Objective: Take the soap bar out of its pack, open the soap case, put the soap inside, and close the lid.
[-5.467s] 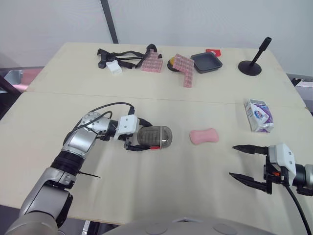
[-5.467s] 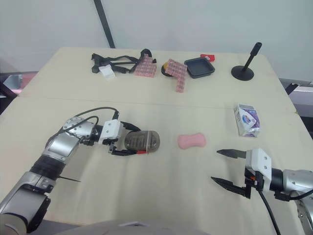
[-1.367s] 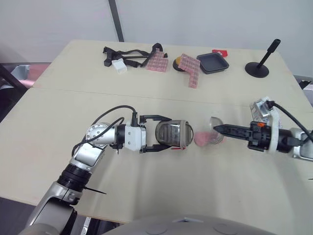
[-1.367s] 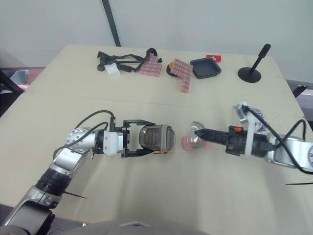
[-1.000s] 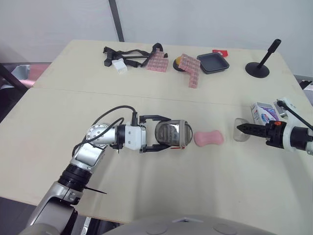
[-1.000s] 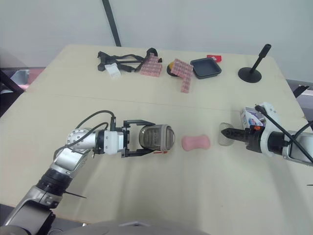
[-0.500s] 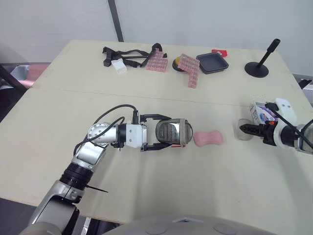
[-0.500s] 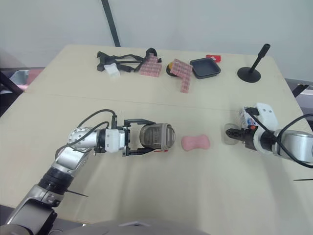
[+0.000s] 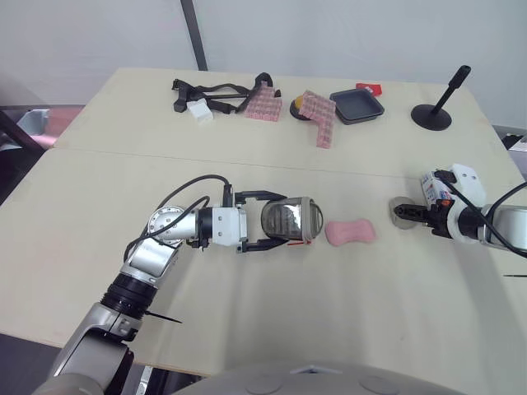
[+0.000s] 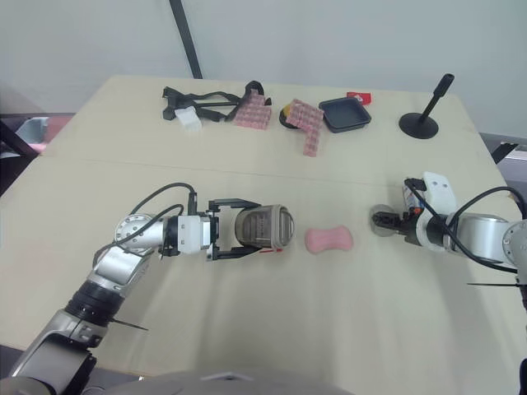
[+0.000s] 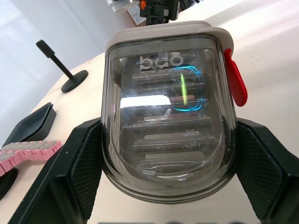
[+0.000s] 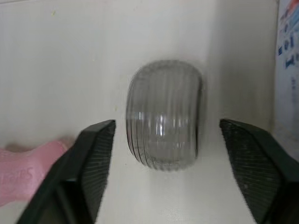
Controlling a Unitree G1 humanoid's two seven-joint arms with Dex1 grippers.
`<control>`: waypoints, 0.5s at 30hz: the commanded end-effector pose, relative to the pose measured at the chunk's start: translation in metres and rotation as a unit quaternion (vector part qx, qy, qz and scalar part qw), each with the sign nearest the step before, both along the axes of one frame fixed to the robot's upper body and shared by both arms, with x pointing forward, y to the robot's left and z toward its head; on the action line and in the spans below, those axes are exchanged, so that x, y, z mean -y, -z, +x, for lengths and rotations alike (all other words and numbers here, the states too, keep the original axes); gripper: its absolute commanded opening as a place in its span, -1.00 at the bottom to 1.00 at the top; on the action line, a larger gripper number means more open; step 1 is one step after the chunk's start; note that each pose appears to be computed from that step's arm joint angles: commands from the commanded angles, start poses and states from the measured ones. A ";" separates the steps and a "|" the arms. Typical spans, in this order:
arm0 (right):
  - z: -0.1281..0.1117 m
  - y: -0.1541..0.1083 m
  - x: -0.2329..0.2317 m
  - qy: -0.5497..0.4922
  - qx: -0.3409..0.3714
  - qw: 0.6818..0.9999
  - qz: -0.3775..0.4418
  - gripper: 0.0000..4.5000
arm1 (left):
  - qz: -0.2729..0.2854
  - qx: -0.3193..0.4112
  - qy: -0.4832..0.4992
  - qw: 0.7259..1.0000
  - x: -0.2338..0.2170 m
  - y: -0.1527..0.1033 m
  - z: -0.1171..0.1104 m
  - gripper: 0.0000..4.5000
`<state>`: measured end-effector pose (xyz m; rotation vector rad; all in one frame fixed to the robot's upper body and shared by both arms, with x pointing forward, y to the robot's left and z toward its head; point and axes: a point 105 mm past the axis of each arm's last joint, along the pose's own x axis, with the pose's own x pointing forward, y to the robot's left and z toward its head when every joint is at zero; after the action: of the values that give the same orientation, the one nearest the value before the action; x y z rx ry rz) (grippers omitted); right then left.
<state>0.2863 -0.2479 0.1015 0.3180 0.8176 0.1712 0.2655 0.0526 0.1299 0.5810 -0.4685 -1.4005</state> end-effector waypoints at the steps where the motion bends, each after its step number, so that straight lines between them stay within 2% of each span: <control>1: 0.005 -0.013 0.002 0.005 0.025 1.000 0.005 0.99 | -0.010 0.017 -0.005 1.000 -0.001 -0.009 0.000 0.54; 5: 0.011 -0.021 -0.001 0.008 0.049 0.998 0.023 0.99 | -0.010 0.016 -0.005 1.000 -0.001 -0.009 0.001 0.54; 8: 0.016 -0.045 -0.020 -0.028 0.109 0.991 0.075 0.99 | -0.010 0.016 -0.003 1.000 -0.001 -0.009 0.001 0.54; 10: 0.017 -0.060 -0.028 -0.061 0.162 0.982 0.079 0.99 | -0.008 0.015 -0.002 1.000 -0.001 -0.009 0.001 0.54; 15: 0.001 -0.072 -0.046 -0.170 0.239 0.954 0.058 0.99 | -0.005 0.020 0.001 1.000 -0.001 -0.009 0.001 0.54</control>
<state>0.2905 -0.2035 0.1593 0.2894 0.4482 0.5485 0.2662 0.0526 0.1302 0.5835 -0.4680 -1.4018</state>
